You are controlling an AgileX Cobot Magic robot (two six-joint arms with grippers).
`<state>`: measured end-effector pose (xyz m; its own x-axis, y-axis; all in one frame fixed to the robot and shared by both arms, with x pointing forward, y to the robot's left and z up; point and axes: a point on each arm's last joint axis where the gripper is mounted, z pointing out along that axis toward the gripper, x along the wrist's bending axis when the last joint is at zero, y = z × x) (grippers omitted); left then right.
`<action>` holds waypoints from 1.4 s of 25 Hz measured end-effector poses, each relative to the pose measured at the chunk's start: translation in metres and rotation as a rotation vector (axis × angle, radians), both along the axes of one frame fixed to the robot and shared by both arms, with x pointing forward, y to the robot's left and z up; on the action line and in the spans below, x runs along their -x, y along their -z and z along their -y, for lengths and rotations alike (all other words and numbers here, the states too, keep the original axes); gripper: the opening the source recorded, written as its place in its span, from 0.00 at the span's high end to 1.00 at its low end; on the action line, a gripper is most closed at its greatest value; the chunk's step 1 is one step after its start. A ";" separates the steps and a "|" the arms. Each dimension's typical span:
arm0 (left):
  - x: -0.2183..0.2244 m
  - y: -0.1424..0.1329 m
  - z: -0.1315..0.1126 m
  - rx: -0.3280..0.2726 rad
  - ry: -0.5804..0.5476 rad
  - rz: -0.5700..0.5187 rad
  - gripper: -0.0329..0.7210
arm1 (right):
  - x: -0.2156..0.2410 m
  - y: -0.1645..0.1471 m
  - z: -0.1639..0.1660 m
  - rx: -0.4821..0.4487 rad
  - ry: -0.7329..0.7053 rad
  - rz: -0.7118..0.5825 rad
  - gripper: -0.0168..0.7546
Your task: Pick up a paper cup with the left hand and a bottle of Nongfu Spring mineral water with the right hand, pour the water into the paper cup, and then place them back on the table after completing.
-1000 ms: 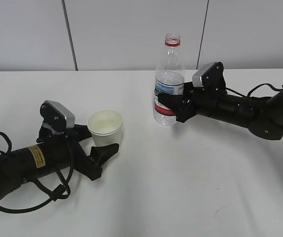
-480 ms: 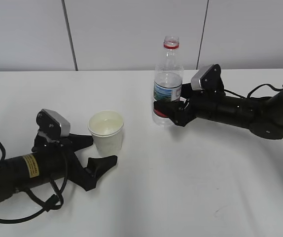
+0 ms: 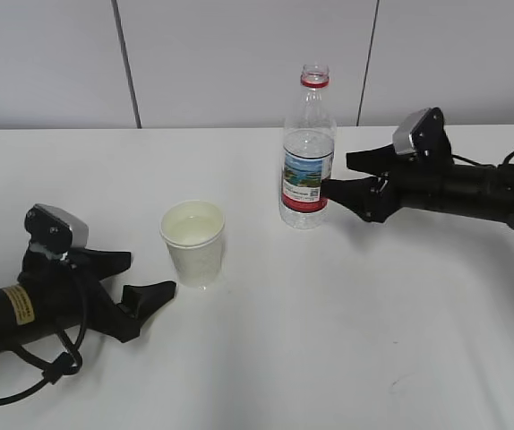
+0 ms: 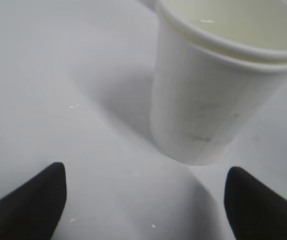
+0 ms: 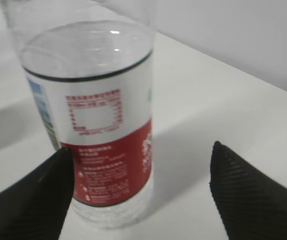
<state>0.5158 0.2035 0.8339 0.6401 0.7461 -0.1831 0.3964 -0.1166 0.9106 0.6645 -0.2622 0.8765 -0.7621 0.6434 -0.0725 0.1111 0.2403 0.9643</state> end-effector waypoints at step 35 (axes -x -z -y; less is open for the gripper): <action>-0.065 -0.078 -0.096 -0.219 -0.482 0.085 0.19 | -0.043 -0.041 0.080 0.134 0.658 -0.125 0.21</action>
<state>0.5805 0.2998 0.9120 0.2213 0.9740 0.0478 0.3777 -0.1309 0.9166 0.7080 -0.3421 0.9171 -0.2234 0.9672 -0.1209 0.3838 0.2013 0.9012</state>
